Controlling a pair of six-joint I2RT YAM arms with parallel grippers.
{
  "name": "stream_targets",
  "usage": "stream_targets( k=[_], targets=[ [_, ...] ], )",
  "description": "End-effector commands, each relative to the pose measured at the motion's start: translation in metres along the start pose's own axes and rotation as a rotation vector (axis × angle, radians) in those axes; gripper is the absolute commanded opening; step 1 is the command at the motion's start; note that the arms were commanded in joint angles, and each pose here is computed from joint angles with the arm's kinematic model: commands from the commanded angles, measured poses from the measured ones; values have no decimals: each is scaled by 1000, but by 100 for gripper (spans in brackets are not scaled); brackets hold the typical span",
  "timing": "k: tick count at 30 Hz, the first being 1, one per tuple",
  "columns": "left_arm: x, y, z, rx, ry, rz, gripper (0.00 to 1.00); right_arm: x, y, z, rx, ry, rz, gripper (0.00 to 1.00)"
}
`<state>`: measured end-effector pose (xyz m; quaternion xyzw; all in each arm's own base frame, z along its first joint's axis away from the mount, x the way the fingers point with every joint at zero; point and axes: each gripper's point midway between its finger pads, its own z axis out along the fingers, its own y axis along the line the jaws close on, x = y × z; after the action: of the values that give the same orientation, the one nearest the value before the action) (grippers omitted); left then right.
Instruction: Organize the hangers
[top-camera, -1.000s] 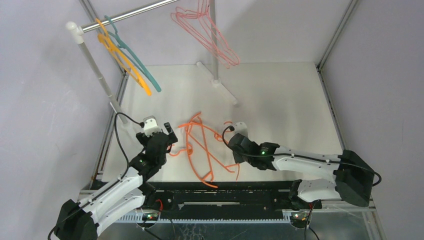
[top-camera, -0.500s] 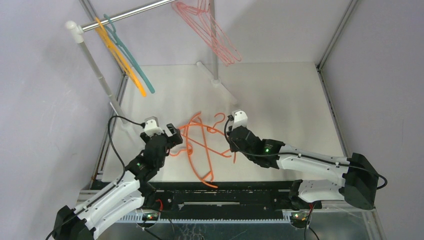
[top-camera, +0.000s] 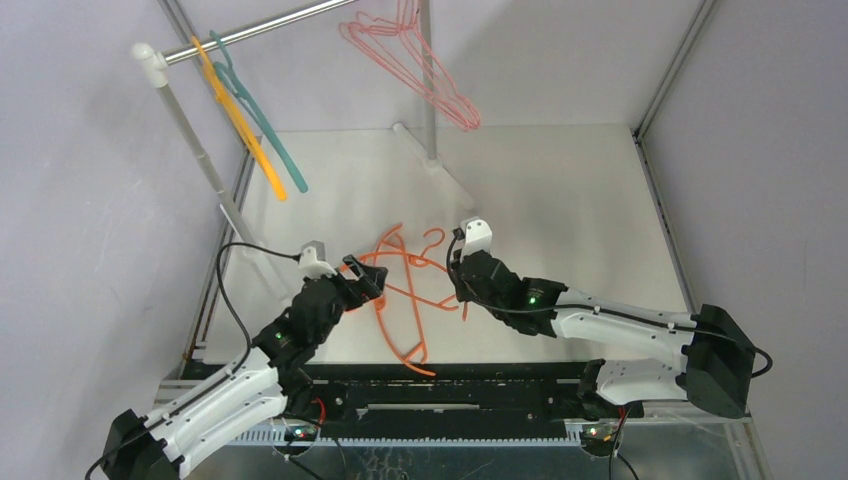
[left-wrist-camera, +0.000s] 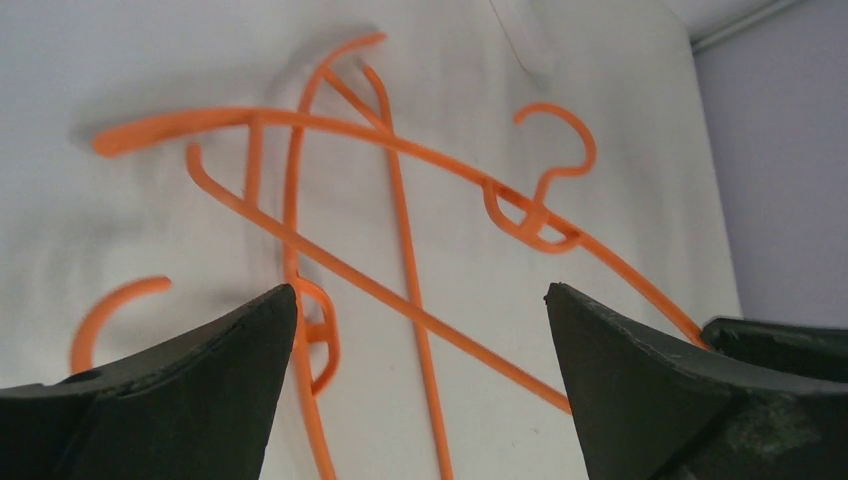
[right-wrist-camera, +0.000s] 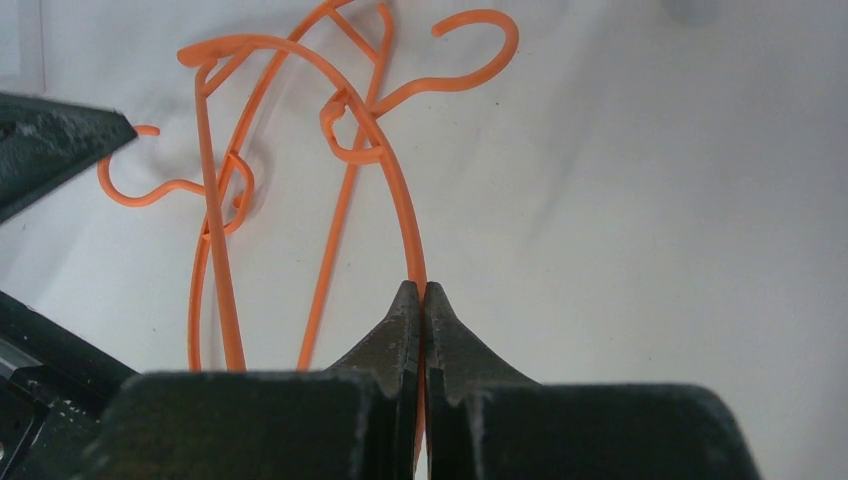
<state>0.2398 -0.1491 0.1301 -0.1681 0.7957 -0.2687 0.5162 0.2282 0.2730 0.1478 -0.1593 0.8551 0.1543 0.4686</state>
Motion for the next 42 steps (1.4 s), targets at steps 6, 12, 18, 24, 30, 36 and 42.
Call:
stream_targets(
  k=[6, 12, 18, 24, 30, 36, 42],
  targets=[
    [12, -26, -23, 147, 78, -215, 98, -44, 3, 9, -16, -117, 37, 0],
    [16, -37, -33, 193, 123, -304, 98, -49, 2, 16, -23, -130, 41, 0],
    [32, -50, -34, 251, 207, -386, 98, -56, 6, 20, -32, -140, 37, 0],
    [41, -62, -34, 283, 248, -418, 98, -69, 12, 26, -46, -156, 29, 0],
    [48, -66, -30, 278, 259, -418, 97, -67, 18, 31, -59, -132, 21, 0],
    [52, -53, -22, 190, 249, -388, 97, -43, 5, 37, -13, -46, -15, 49],
    [51, -49, -19, 146, 244, -355, 97, -10, 1, 45, -90, 105, -11, 60]
  ],
)
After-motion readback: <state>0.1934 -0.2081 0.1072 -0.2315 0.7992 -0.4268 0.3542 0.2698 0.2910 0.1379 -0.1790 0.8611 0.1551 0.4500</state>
